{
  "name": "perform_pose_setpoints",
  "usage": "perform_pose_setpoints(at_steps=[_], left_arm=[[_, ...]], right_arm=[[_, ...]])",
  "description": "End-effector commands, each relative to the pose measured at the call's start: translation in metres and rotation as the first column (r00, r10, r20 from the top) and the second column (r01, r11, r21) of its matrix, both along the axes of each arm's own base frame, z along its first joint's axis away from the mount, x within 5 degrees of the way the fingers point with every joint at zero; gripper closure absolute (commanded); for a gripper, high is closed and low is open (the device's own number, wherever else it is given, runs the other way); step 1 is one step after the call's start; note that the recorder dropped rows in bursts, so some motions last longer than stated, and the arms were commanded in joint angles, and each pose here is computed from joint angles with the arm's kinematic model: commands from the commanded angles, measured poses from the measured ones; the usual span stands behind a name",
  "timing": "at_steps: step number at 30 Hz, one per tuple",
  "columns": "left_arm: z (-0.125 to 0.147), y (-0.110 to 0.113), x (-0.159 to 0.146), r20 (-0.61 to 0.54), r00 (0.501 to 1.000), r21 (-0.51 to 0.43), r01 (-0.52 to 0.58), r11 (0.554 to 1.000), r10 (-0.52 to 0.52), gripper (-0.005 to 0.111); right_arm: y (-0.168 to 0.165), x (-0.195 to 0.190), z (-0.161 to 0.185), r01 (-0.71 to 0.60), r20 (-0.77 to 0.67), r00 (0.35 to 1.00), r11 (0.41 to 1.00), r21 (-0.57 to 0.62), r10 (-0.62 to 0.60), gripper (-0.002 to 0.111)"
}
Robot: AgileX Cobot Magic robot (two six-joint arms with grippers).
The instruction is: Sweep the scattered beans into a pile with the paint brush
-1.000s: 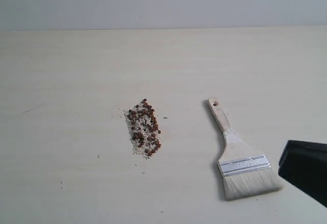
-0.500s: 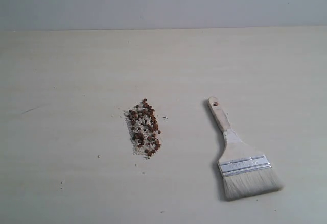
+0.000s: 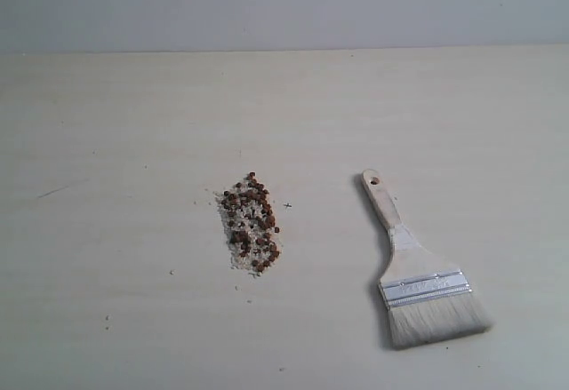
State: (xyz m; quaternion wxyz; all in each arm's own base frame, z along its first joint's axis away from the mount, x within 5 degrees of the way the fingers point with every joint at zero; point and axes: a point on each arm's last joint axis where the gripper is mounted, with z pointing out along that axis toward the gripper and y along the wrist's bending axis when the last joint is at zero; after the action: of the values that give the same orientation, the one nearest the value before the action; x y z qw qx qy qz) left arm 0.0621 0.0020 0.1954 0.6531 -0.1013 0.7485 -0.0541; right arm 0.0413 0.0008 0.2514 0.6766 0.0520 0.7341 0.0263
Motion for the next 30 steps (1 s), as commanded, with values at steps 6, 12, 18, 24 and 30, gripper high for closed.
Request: perform_pose_setpoints(at_steps=[6, 12, 18, 24, 30], left_arm=[[0.000, 0.000, 0.000, 0.003, 1.000, -0.005, -0.001, 1.000, 0.001, 0.107], [0.000, 0.000, 0.000, 0.003, 1.000, -0.005, -0.001, 1.000, 0.001, 0.107], [0.000, 0.000, 0.000, 0.003, 1.000, -0.005, -0.001, 1.000, 0.001, 0.107], [0.000, 0.000, 0.000, 0.003, 1.000, -0.005, -0.001, 1.000, 0.001, 0.107], [0.000, 0.000, 0.000, 0.003, 1.000, -0.005, -0.001, 1.000, 0.001, 0.107]], right_arm=[[-0.005, 0.015, -0.054, 0.033, -0.010, 0.999, 0.996, -0.084, -0.034, 0.108], [-0.004, 0.013, -0.064, 0.022, -0.114, 0.993, 0.997, -0.080, -0.031, 0.108], [-0.004, 0.013, -0.064, 0.022, -0.114, 0.993, 0.997, -0.080, -0.031, 0.108], [-0.004, 0.013, -0.064, 0.022, -0.114, 0.993, 0.997, -0.080, -0.031, 0.108], [-0.004, 0.013, -0.064, 0.022, -0.114, 0.993, 0.997, -0.080, -0.031, 0.108]])
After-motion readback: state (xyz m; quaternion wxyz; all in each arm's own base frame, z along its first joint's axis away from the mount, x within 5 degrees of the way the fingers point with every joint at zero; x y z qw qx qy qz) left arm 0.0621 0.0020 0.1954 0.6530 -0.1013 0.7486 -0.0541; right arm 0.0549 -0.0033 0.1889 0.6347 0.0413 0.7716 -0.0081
